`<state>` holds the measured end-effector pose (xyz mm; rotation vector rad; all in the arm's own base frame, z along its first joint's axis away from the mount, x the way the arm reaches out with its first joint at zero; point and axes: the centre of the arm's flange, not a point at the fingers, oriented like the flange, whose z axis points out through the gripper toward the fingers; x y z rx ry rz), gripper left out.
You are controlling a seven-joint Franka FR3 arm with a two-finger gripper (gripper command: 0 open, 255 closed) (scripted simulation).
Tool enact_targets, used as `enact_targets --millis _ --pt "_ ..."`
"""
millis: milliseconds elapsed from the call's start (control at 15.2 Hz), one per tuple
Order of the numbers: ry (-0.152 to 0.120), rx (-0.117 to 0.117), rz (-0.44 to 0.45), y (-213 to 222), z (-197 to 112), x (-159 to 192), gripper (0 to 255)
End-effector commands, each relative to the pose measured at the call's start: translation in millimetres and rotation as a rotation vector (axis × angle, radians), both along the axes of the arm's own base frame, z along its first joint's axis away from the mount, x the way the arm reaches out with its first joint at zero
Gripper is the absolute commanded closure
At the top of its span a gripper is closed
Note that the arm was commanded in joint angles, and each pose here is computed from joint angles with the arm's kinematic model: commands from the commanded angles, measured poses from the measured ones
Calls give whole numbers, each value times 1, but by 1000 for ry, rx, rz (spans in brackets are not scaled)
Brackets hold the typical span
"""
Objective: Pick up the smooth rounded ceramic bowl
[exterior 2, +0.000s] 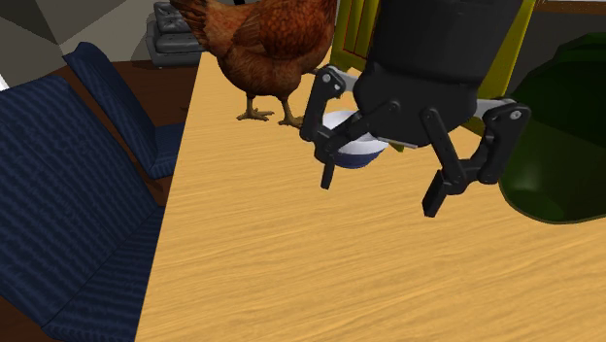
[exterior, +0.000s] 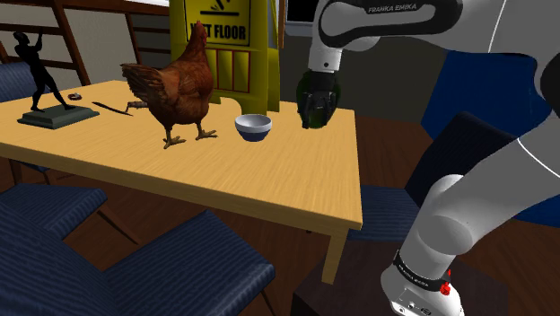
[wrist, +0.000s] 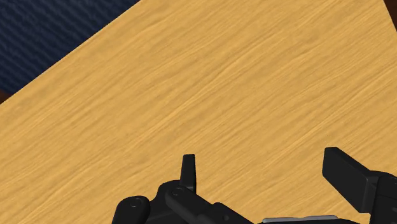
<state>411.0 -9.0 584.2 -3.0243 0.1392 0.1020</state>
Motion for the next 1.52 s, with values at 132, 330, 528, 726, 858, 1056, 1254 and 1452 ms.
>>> enact_targets --millis 132,330,528,726,858,1056,1254,1452 --pt "-8 -3 5 -9 -7 51 0" --pt "-13 -4 8 -16 -10 89 0" --pt "-19 -6 12 -23 -13 127 0" --pt "-24 -8 15 -30 -15 165 0" --pt "-28 -9 18 -34 -17 191 0" --pt "-34 -11 21 -40 -19 229 0" --pt "-37 -12 23 -44 -25 250 0" --pt "-37 -12 23 -44 -41 250 0"
